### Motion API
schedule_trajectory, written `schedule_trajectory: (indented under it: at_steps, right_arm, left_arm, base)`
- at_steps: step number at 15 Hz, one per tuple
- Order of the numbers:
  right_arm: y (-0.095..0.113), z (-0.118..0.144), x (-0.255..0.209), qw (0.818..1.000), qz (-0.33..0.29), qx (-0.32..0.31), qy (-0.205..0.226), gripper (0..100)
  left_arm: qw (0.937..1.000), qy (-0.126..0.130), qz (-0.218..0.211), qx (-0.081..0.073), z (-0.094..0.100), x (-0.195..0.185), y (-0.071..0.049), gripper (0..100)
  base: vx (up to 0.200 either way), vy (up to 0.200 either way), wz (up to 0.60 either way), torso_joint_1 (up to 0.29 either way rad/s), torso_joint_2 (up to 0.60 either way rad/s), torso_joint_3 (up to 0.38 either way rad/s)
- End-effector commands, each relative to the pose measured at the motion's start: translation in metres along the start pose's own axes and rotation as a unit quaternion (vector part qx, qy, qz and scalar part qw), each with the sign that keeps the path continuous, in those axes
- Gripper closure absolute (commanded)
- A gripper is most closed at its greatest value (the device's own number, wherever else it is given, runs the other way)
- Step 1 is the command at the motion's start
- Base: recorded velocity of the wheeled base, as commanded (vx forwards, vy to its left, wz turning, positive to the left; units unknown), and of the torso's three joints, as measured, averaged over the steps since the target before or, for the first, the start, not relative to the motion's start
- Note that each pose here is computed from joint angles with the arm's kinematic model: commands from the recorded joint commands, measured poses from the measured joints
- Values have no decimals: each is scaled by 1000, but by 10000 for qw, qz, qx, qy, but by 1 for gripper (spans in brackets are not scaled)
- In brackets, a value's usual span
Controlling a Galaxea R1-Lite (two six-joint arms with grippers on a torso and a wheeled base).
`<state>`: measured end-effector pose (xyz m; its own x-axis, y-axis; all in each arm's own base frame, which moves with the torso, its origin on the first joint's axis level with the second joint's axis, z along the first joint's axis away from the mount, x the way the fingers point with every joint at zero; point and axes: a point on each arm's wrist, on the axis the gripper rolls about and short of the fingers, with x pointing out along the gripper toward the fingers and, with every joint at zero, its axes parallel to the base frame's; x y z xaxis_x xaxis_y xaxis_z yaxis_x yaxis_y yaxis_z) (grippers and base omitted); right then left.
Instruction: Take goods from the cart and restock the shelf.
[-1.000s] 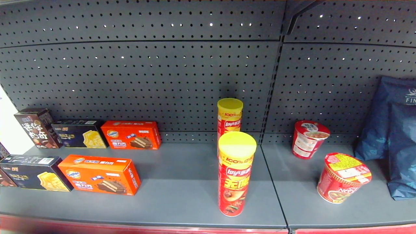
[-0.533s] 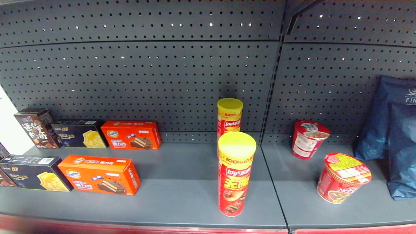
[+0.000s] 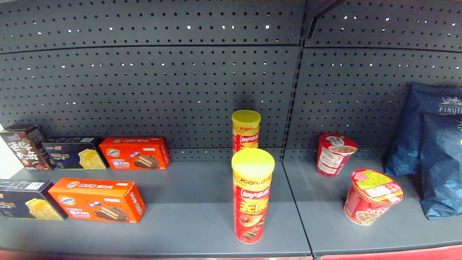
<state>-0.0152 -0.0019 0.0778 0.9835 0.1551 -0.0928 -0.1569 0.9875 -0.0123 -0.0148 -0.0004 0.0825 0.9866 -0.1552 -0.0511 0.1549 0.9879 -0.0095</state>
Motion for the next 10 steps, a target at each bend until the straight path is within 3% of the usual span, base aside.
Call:
schedule_trajectory:
  at_steps: [1, 10]
  right_arm:
    - [0, 0, 0, 10000, 8, -1, 3, 0]
    - [0, 0, 0, 10000, 16, -1, 3, 0]
  left_arm:
    - [10000, 4, 5, -10, 0, 0, 0, 0]
    - [10000, 4, -3, 43, 0, 0, 0, 0]
  base:
    - [0, 0, 0, 0, 0, 0]
    - [0, 0, 0, 0, 0, 0]
